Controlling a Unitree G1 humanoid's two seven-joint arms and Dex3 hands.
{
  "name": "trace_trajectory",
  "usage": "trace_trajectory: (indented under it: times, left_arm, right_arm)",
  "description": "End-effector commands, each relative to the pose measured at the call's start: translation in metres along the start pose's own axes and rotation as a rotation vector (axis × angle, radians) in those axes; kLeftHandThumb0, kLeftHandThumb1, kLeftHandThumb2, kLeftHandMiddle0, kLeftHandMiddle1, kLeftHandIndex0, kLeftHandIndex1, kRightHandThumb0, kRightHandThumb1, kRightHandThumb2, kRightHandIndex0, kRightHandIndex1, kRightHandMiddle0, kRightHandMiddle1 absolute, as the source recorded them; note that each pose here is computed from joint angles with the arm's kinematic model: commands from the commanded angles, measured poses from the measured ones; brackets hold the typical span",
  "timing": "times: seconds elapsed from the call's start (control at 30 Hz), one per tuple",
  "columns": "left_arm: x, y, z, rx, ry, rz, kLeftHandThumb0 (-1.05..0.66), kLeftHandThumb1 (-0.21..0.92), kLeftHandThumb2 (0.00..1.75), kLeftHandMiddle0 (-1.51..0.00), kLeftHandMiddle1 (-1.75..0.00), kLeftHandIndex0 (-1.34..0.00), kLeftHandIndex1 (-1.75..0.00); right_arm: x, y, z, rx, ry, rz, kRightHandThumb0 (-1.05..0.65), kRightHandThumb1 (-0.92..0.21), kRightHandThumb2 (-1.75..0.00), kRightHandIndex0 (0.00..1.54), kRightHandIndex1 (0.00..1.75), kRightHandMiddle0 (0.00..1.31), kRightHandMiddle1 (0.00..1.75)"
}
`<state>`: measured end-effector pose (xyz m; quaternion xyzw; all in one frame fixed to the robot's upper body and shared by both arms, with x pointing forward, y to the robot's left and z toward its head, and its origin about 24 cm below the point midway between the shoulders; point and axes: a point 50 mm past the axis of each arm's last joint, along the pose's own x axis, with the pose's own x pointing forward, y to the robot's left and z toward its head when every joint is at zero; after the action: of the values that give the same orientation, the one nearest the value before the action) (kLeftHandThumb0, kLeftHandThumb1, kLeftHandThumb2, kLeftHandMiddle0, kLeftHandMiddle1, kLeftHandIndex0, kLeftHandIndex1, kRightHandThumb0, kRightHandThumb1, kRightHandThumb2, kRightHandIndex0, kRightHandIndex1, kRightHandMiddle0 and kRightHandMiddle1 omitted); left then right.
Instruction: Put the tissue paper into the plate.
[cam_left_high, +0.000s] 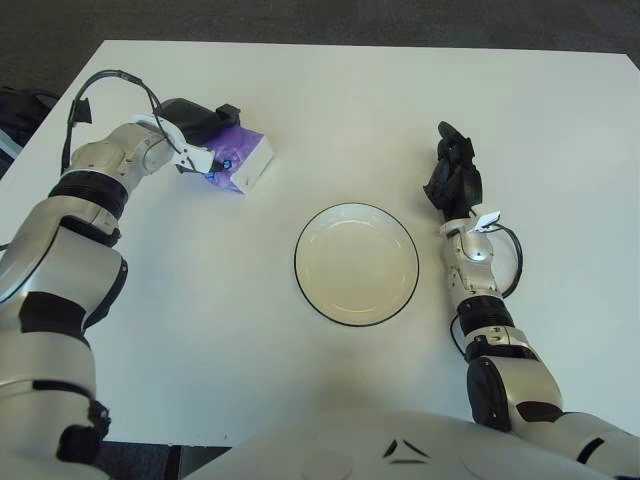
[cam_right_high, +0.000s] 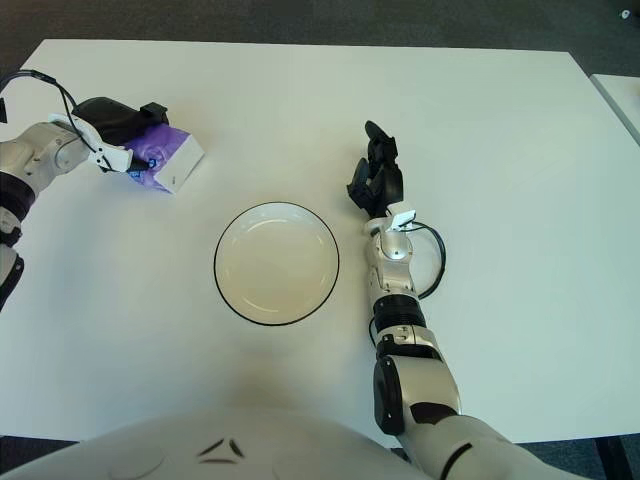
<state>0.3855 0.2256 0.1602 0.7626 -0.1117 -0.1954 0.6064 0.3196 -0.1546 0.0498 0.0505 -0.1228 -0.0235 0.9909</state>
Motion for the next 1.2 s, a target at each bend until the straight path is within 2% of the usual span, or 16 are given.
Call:
trace_trajectory:
  times: [0.0, 0.2, 0.33, 0.5, 0.83, 1.17]
  left_arm:
    - [-0.004, 0.007, -0.001, -0.020, -0.016, 0.098, -0.01, -0.06, 1.69, -0.87, -1.74, -0.77, -1.59]
    - [-0.006, 0.036, 0.000, -0.047, -0.051, 0.243, -0.01, -0.10, 1.74, -0.88, -1.75, -0.79, -1.63]
    - [-0.008, 0.037, 0.001, -0.060, -0.057, 0.284, -0.01, -0.10, 1.74, -0.88, -1.75, -0.78, -1.64]
    - [-0.013, 0.053, 0.010, -0.058, -0.135, 0.389, -0.01, -0.07, 1.75, -0.87, -1.75, -0.73, -1.71]
    - [-0.014, 0.068, 0.023, -0.046, -0.186, 0.435, -0.01, -0.06, 1.75, -0.86, -1.75, -0.71, -1.74]
    - [-0.017, 0.074, 0.030, -0.013, -0.209, 0.451, -0.01, -0.06, 1.75, -0.86, -1.75, -0.70, -1.74]
  right_arm:
    - [-0.066, -0.017, -0.070, 0.027, 0.382, -0.102, -0.64, -0.92, -0.84, 0.23, 0.01, 0.00, 0.61]
    - [-0.065, -0.016, -0.071, 0.024, 0.386, -0.099, -0.63, -0.92, -0.84, 0.22, 0.01, 0.00, 0.59]
    - [-0.065, -0.016, -0.071, 0.024, 0.390, -0.099, -0.63, -0.92, -0.84, 0.22, 0.01, 0.00, 0.59]
    - [-0.064, -0.016, -0.072, 0.027, 0.395, -0.098, -0.64, -0.92, -0.85, 0.22, 0.00, 0.00, 0.59]
    - [-0.064, -0.016, -0.073, 0.032, 0.398, -0.102, -0.63, -0.92, -0.85, 0.22, 0.01, 0.00, 0.60]
    - [-0.064, -0.014, -0.073, 0.032, 0.397, -0.100, -0.63, -0.92, -0.84, 0.23, 0.01, 0.00, 0.61]
